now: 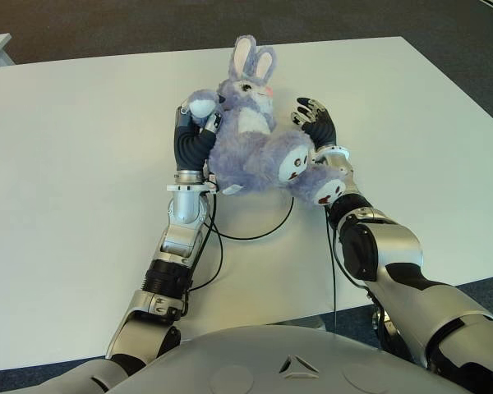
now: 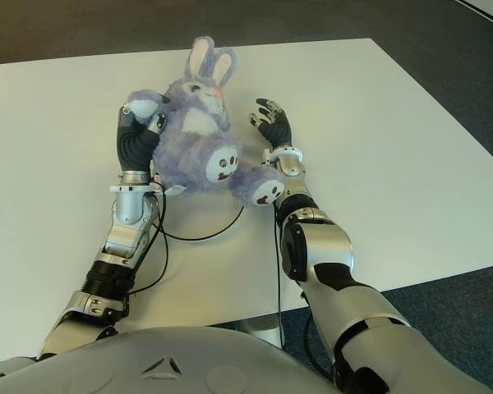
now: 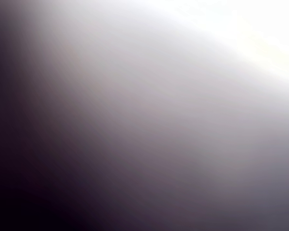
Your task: Put the doll into the plate.
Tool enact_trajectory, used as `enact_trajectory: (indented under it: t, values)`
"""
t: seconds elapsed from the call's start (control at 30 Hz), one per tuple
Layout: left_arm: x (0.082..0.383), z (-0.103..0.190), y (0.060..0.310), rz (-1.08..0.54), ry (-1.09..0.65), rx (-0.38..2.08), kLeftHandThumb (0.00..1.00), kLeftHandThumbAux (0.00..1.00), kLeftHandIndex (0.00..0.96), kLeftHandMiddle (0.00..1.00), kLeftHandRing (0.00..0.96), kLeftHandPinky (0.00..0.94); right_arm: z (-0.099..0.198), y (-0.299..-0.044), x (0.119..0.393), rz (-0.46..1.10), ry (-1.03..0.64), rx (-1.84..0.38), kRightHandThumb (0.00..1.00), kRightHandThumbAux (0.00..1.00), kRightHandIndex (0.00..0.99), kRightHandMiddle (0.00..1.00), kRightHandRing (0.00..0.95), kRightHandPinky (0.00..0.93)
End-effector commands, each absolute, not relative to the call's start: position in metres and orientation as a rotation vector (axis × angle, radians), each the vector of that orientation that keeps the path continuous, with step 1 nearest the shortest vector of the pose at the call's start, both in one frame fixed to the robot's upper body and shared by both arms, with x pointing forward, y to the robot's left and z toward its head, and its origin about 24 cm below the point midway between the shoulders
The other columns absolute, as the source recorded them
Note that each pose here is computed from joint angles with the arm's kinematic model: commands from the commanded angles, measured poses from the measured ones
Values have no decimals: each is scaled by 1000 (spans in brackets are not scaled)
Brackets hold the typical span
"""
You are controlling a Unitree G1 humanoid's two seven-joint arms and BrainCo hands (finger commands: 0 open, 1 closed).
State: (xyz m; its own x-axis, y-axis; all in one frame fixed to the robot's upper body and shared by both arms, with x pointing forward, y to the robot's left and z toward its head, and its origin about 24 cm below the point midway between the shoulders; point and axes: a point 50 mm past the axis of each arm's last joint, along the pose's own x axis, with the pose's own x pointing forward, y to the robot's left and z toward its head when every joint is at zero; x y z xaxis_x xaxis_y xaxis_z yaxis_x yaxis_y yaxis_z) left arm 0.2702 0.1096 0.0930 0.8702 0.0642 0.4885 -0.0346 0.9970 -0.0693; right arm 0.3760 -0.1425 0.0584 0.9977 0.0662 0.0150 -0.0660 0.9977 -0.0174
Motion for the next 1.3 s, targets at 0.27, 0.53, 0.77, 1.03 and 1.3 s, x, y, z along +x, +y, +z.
enact_trajectory:
  t: [0.27,0.53,0.77,1.03,1.3]
  values:
    - [248,40,104,72,-269,-129,716,701,442,828,836,848,35,-143,365,61,65,8,487,822,218,128,99,128]
    - [248,35,103,82,-237,-132,717,700,442,826,834,847,35,-143,364,58,63,10,512,827,235,131,89,111]
    - [248,31,102,89,-219,-140,717,700,442,825,833,845,35,-143,364,55,63,11,510,829,247,136,95,117]
    - [248,27,103,105,-199,-155,718,700,442,822,832,845,34,-143,364,52,65,2,484,829,240,131,92,116]
    - [248,22,103,117,-176,-164,719,700,442,821,830,841,34,-143,364,51,66,-5,466,831,232,132,97,123]
